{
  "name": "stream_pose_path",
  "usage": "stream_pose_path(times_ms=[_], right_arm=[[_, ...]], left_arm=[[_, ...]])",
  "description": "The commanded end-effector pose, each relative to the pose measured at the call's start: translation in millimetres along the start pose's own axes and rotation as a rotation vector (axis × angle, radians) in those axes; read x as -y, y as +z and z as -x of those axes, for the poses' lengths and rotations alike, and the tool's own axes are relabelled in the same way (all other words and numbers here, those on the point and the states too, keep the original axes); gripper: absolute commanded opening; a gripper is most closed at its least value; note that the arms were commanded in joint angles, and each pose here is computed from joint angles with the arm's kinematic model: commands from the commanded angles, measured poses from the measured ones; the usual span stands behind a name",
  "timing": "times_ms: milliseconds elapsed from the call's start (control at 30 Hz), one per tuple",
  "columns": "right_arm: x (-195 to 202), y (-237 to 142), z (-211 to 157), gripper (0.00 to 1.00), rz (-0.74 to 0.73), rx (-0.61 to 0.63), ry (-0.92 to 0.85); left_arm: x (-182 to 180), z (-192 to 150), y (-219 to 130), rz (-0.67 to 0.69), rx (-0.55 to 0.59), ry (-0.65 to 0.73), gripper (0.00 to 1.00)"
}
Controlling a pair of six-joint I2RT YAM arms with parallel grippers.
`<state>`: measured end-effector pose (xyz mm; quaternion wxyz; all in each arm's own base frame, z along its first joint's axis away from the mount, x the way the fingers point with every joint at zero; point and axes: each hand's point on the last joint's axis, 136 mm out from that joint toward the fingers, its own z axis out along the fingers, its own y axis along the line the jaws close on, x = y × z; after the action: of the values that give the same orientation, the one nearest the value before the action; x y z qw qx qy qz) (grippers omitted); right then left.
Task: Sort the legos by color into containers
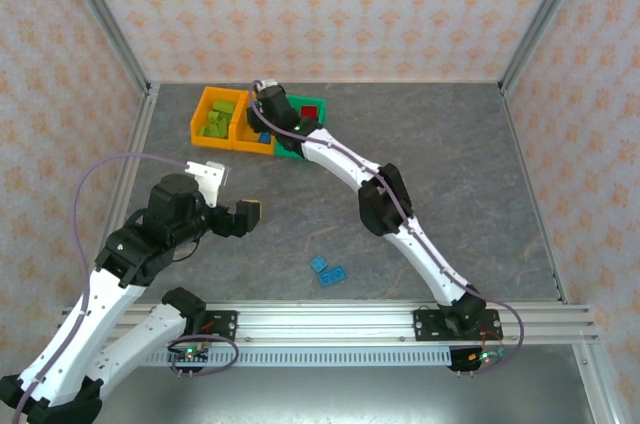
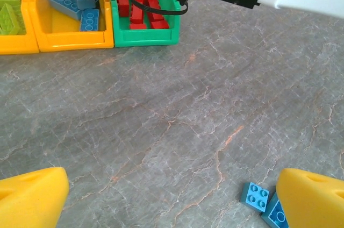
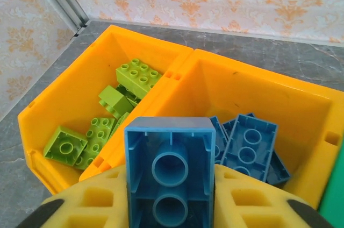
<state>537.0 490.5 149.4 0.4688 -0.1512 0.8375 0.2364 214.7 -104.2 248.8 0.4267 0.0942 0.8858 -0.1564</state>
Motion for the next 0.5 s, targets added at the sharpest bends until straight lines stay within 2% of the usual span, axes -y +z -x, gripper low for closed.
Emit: stream_pose_path(times_ms=[0, 167, 333, 467], right_arm=[[-11, -22, 30, 0.4, 0.008, 0.027, -0.052], [-18, -51, 50, 0.48, 0.03, 0.028, -0.049], [-21, -98, 61, 0.5, 0.038, -0.015, -0.074], [-11, -146, 55, 0.51, 0.013, -0.067, -0.068]], left_arm=[[-9, 7, -7, 0.054, 0.023, -0.012, 1.0], [-16, 6, -5, 0.094, 0.027, -0.038, 1.0], [-43, 1, 3, 0.233, 0.071, -0.225, 1.0], [-43, -9, 13, 0.234, 0.044, -0.354, 0.91]])
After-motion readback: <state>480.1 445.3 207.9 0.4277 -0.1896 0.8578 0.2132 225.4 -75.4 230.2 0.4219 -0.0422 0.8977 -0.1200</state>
